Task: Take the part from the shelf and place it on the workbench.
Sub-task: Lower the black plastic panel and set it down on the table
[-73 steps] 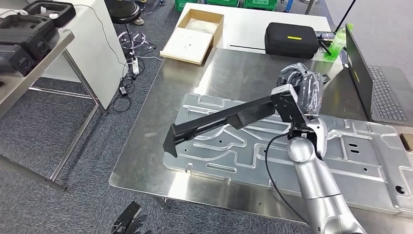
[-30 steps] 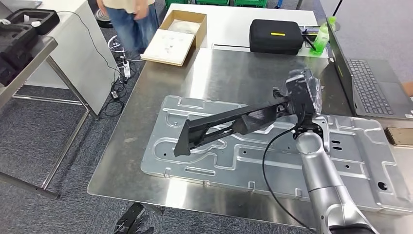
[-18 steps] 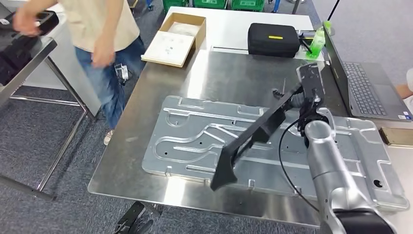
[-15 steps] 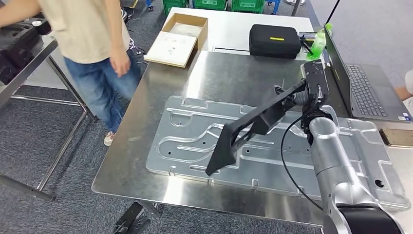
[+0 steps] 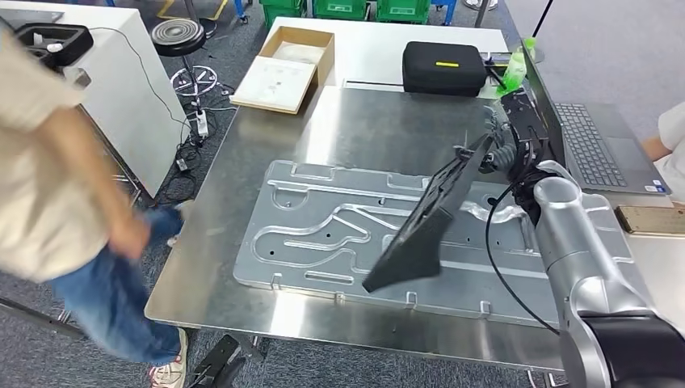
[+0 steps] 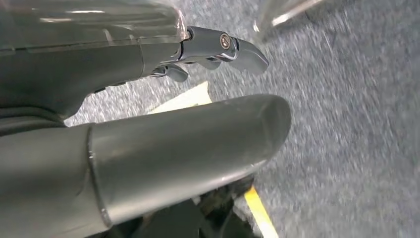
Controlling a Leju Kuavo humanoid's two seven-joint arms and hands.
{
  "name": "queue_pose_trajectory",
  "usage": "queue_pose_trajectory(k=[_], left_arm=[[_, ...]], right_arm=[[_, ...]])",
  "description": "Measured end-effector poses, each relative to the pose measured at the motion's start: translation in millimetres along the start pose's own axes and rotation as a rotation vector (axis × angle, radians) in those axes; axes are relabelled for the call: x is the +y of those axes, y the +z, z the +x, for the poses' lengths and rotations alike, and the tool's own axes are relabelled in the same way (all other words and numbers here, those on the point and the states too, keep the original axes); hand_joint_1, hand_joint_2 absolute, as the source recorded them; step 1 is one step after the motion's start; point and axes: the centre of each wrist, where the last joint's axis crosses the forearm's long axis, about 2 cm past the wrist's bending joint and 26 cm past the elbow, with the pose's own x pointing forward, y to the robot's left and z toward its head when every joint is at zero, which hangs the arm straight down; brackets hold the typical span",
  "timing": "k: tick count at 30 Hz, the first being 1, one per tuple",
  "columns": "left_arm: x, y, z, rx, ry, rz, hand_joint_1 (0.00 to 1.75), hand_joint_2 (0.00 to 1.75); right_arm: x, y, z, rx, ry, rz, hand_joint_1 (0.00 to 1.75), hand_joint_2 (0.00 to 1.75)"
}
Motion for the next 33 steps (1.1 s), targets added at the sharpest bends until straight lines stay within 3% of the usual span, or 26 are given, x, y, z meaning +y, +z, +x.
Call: queue_pose_trajectory(k=[10, 15, 24, 33], left_arm=[[-1, 1, -2, 0.001, -0.001, -0.004, 0.0, 0.0], [-1, 0, -1, -0.012, -0.001, -0.009, 0.0, 0.0], [-5, 1, -3, -0.017, 0.006, -0.017, 0.0, 0.0], [-8, 3, -7, -0.016, 0.022, -0.007, 0.0, 0.0]], right_arm=[[-9, -2, -1, 0.039, 0.048, 0.089, 0.0, 1.75], [-24, -4, 17, 0.033, 0.124, 0.152, 0.0, 1.75], [-50, -10, 74, 0.076, 0.331, 0.228, 0.0, 1.75], [-66, -10, 187, 0.089, 0.549, 0.112, 0.0, 1.75]])
